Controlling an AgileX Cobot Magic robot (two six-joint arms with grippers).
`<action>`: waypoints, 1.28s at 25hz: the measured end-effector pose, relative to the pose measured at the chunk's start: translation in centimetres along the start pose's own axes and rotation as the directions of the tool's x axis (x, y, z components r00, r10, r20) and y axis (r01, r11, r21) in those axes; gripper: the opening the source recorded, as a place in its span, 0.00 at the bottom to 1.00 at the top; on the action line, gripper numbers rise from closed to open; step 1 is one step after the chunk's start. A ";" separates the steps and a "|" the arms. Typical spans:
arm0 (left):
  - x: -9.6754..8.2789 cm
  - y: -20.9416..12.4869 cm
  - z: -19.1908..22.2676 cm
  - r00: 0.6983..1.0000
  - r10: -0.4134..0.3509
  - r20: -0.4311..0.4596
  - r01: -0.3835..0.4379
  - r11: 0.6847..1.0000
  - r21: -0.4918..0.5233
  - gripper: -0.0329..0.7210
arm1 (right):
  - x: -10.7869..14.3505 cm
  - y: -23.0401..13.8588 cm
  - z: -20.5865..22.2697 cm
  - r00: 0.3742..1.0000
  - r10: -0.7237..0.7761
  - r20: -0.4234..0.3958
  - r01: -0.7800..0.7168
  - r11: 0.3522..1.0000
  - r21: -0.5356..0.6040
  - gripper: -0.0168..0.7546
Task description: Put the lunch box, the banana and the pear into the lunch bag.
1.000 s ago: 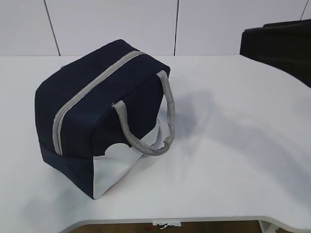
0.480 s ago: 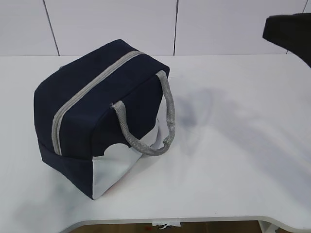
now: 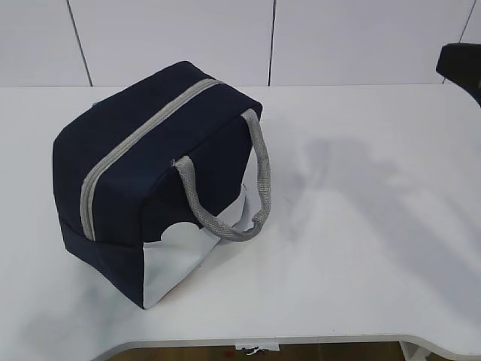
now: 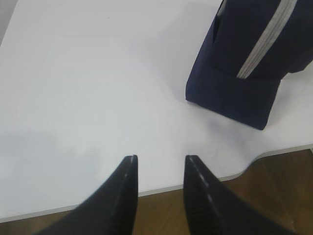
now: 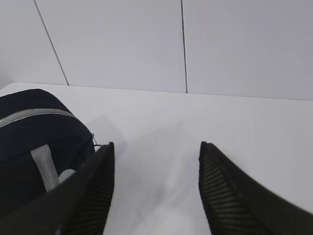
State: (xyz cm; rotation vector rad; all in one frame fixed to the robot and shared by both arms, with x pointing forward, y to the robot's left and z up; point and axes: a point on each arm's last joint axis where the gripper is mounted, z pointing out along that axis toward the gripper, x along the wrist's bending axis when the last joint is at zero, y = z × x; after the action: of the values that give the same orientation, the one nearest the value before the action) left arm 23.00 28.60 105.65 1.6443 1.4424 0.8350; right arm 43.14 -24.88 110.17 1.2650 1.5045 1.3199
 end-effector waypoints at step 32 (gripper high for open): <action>0.0 0.0 0.0 1.000 0.000 0.000 0.000 1.000 0.000 0.37 | -1.1 -0.1 -2.5 0.988 0.074 0.132 -0.082 0.995 0.061 0.52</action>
State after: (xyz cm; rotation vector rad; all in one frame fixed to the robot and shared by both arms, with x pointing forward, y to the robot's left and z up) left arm 23.00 28.60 105.65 1.6443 1.4424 0.8350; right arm 41.00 -26.49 110.49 1.4375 1.4310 1.2205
